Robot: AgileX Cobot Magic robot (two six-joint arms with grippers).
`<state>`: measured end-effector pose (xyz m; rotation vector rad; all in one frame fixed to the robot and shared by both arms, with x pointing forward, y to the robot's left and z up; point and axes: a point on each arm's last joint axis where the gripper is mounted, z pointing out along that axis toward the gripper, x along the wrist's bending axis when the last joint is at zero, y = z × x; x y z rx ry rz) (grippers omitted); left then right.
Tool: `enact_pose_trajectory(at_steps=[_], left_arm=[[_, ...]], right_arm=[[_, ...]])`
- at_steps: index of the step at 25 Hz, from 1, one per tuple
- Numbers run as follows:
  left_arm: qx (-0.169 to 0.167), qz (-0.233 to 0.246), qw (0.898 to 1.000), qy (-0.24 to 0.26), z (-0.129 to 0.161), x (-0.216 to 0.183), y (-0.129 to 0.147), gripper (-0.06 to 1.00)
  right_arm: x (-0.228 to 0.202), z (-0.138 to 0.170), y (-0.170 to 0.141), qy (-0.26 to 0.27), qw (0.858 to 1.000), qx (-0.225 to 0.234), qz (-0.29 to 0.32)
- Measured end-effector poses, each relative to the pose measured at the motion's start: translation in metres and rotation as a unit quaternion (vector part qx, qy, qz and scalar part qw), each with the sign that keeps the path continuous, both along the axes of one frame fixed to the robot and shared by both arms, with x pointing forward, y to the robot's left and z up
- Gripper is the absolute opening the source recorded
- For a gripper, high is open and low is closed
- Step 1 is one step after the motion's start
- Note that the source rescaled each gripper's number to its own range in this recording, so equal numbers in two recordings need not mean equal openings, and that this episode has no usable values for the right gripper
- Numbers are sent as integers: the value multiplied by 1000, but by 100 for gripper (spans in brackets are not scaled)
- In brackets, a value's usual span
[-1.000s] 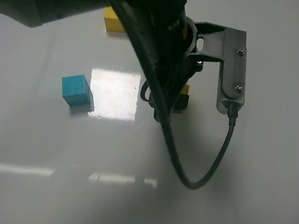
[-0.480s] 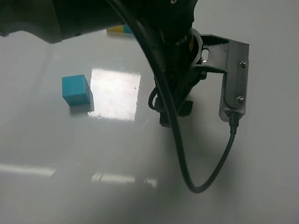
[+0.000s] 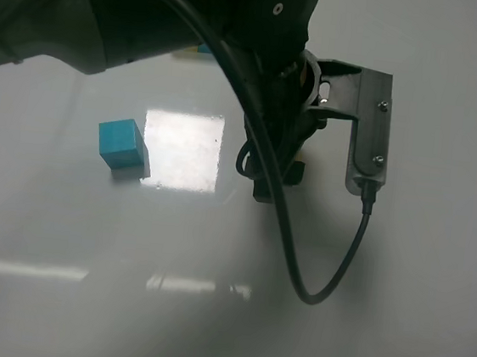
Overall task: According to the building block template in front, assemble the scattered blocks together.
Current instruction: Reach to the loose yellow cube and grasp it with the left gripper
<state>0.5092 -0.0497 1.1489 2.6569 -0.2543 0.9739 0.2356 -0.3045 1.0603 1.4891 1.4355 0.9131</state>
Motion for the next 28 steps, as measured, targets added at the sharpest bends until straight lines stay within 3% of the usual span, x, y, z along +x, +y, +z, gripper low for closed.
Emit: enact_pose_trajectory(at_steps=[19, 21, 22, 24, 25, 28], left_arm=[[10, 5, 1000, 8, -12, 7, -3, 77], [9, 5, 1000, 10, -12, 8, -3, 67], [9, 6, 1000, 10, -12, 8, -2, 52], [10, 6, 1000, 11, -12, 8, -3, 0], [8, 9, 1000, 12, -13, 8, -2, 5], [6, 16, 1000, 14, -11, 8, -2, 4]], right_arm=[[0, 0, 0, 0, 1000, 0, 0], [0, 0, 0, 0, 1000, 0, 0], [0, 0, 0, 0, 1000, 0, 0], [0, 0, 0, 0, 1000, 0, 0], [0, 0, 0, 0, 1000, 0, 0], [0, 0, 0, 0, 1000, 0, 0]])
